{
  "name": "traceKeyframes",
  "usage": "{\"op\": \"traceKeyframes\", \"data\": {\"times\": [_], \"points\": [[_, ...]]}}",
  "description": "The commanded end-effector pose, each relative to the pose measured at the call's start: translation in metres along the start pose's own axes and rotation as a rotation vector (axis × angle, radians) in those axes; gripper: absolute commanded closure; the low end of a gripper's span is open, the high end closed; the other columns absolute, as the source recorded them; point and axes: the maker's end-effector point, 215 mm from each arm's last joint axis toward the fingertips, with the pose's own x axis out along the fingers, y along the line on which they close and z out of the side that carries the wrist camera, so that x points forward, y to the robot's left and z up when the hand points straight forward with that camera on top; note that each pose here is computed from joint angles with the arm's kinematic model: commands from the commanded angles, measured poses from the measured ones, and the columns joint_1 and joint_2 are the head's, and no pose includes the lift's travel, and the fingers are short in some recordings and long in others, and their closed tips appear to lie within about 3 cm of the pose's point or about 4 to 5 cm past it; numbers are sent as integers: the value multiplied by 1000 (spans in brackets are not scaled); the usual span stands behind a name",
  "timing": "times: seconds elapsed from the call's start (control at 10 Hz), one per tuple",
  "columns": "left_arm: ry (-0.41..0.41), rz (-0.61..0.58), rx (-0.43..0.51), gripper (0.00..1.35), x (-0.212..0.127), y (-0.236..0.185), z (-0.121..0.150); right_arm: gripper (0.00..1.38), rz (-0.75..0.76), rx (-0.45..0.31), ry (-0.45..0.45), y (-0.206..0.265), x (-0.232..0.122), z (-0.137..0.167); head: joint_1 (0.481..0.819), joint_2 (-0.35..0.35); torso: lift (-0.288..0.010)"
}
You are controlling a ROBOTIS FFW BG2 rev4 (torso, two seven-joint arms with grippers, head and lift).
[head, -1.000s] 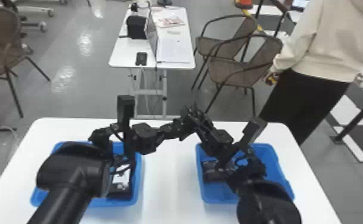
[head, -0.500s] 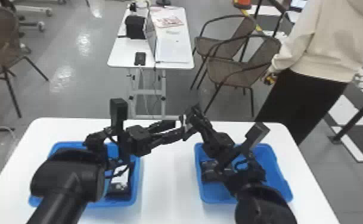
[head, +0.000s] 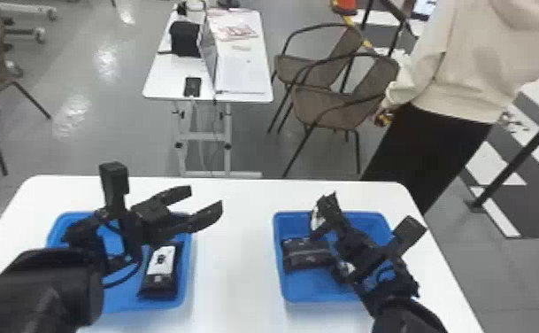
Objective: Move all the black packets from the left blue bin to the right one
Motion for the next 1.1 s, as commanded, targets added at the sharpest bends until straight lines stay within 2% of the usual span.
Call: {"op": "traceKeyframes", "data": {"times": [0.0,0.1,0.2,0.3,0.4,0.5,0.8,1.0], "points": [[-21,35,-24,-2,-17,13,-1,1095,-67,53,67,-38,-13,-26,695,-185,0],[-49,55,-14,-2,-25,19,5,774,-82,51,105,-47,-15,-36,695,-186,0],[-56,77,-14,1,-30,23,4,412,-121,6,105,-61,-18,-31,695,-183,0],[-49,93,-18,110,-35,28,-1,145,-204,-132,69,-79,-23,-1,695,-181,0],[-28,114,-13,157,-41,35,-9,64,-274,-215,-4,-82,-31,32,695,-199,0],[7,148,-31,173,-49,43,-25,113,-297,-236,-127,-73,-42,71,695,-211,0],[123,280,-138,186,-86,65,-82,125,-238,-272,-384,-10,-79,163,695,-227,0],[266,377,-205,200,-109,70,-121,125,-186,-262,-440,25,-93,181,695,-216,0]]}}
